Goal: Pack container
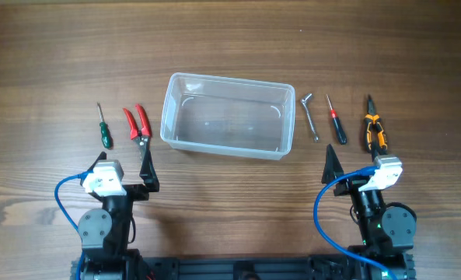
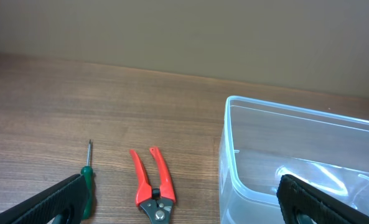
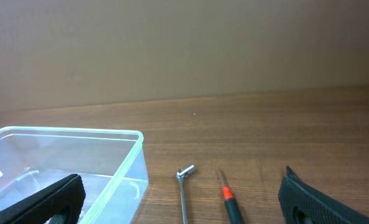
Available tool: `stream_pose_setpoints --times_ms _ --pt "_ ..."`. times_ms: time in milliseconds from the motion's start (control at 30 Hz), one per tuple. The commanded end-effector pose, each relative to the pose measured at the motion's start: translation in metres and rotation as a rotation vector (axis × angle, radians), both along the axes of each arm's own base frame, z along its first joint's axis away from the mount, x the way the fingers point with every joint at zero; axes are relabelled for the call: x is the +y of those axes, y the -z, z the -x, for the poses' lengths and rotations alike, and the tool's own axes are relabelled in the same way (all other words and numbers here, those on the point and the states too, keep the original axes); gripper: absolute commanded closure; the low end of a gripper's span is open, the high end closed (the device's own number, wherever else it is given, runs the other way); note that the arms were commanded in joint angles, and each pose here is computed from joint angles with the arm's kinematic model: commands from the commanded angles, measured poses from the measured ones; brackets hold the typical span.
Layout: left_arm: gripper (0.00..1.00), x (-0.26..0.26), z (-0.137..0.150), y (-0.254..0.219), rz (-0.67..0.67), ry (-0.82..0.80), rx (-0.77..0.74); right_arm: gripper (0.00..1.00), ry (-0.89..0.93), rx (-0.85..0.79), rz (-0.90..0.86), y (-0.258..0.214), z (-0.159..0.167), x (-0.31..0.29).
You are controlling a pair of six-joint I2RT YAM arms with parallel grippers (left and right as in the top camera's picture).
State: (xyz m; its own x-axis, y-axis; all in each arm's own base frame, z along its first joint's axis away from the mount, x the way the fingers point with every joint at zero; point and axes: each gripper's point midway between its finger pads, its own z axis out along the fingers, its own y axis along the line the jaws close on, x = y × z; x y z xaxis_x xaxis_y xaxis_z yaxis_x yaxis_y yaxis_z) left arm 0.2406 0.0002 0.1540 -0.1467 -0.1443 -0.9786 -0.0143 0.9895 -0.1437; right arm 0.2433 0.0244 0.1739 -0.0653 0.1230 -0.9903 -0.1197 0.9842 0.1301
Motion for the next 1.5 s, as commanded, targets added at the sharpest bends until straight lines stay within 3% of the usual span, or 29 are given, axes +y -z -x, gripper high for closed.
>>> stream_pose_setpoints --times_ms 0,1167,1333,1467 --pt "0.01 0.002 0.0 0.002 0.016 -0.011 -0.001 0.0 0.009 -0.018 0.018 -0.001 0.0 -0.001" --pt "0.0 0.002 0.0 0.002 0.016 -0.011 -0.001 0.0 0.009 -0.018 0.018 -0.001 0.0 -0.001" --pt "0.0 0.002 0.0 0.002 0.016 -0.011 -0.001 0.0 -0.078 -0.057 -0.007 -0.014 0.003 0.013" --pt "0.0 0.002 0.0 0.002 0.016 -0.011 -0.001 0.0 0.086 -0.121 0.087 -0.063 0.004 -0.014"
